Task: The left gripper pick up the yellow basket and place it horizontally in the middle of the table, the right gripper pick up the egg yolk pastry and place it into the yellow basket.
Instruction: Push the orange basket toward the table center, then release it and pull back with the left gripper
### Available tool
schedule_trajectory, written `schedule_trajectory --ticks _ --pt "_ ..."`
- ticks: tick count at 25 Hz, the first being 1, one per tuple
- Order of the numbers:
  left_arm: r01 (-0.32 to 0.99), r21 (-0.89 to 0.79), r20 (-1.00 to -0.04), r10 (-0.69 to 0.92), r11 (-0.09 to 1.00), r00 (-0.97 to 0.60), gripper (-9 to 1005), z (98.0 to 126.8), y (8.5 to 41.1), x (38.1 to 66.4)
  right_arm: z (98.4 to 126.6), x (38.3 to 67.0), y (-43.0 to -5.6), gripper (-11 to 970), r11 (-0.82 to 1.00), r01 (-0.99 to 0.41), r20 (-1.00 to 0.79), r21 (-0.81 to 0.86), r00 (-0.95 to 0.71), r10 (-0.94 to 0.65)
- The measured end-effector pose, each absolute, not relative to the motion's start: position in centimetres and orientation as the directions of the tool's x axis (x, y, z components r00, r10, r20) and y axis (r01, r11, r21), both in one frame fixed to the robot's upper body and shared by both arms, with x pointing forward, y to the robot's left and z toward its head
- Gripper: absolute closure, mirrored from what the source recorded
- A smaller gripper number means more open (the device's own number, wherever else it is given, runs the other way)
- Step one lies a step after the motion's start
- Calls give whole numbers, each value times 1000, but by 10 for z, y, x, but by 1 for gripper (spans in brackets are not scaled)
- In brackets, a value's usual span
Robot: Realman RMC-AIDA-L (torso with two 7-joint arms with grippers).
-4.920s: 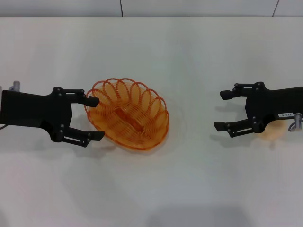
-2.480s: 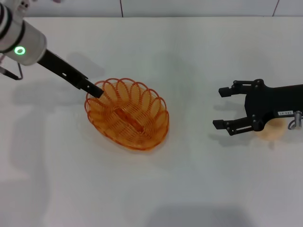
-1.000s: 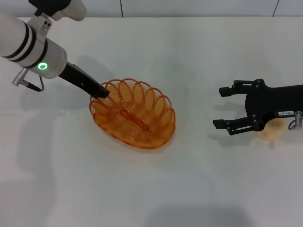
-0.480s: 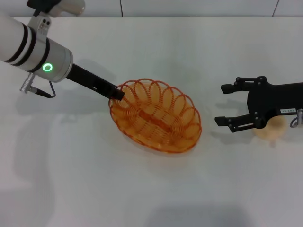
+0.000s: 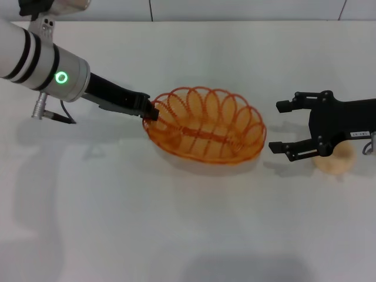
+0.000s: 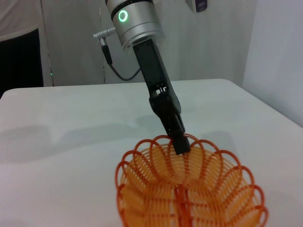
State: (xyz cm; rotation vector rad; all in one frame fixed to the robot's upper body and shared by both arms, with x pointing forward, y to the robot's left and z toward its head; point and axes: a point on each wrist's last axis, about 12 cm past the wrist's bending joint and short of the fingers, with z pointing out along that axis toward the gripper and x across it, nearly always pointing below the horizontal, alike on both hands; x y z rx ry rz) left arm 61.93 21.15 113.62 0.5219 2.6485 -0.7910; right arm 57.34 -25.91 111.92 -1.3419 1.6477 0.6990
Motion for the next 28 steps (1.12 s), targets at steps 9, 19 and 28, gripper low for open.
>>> schedule_trajectory --ticks 9,19,28 --pt "268 -547 -295 118 793 -948 921 1131 201 616 1124 572 -258 85 224 -967 -878 -120 -2 -478" --pt "203 -502 -235 94 841 -967 923 1118 189 614 1126 566 -261 85 198 -970 -876 -141 29 -482" --pt "181 -519 -241 61 835 -969 912 1116 187 616 1127 565 -261 85 186 -972 -876 -141 35 -481"
